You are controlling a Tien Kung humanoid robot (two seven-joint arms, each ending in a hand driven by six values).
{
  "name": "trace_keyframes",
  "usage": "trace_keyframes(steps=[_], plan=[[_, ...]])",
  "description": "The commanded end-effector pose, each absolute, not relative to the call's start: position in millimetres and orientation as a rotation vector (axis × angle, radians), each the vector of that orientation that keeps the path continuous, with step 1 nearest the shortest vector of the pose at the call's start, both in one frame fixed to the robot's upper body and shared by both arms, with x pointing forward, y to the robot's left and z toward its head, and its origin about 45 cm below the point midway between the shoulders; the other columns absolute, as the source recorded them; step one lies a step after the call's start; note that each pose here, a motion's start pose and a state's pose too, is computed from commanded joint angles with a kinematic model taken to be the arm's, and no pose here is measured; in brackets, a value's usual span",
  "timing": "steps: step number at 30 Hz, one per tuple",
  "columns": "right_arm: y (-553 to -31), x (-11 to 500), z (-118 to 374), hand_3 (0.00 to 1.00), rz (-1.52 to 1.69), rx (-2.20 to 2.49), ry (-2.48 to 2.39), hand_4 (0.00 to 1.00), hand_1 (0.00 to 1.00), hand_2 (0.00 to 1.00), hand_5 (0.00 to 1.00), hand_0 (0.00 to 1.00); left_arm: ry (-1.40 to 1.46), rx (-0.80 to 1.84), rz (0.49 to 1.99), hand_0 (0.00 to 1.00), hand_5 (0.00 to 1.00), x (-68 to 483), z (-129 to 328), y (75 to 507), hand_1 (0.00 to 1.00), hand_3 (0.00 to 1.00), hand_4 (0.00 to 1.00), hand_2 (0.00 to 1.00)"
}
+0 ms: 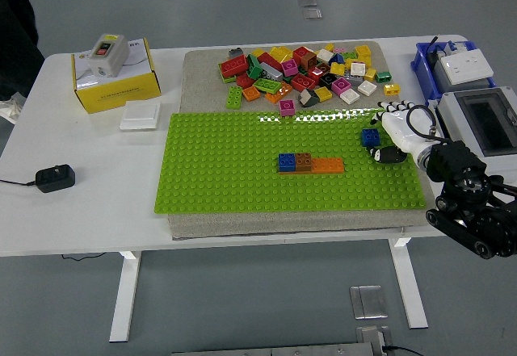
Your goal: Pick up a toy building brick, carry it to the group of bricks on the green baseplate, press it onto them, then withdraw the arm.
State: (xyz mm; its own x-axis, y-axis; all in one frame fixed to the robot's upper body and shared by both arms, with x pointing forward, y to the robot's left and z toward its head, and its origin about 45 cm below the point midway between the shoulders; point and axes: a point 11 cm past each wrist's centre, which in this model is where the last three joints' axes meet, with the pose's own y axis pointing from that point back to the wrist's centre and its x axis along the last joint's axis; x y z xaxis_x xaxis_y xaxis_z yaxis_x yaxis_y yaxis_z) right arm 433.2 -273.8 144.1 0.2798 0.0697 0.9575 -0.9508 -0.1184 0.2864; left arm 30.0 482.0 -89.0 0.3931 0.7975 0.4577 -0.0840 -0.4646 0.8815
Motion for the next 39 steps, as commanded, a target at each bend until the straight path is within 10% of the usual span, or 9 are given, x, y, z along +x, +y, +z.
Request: trace_keyframes(steps=[39], plan=[[-270.0, 430.8, 140.3, 0.593, 1.097, 1.406, -0.919, 0.585, 0.998, 0.998, 0.383, 0.998, 0.622, 1.736, 1.199, 0.636, 0.705, 30.0, -89.7, 480.6, 0.608, 0.713, 0.403, 0.588]])
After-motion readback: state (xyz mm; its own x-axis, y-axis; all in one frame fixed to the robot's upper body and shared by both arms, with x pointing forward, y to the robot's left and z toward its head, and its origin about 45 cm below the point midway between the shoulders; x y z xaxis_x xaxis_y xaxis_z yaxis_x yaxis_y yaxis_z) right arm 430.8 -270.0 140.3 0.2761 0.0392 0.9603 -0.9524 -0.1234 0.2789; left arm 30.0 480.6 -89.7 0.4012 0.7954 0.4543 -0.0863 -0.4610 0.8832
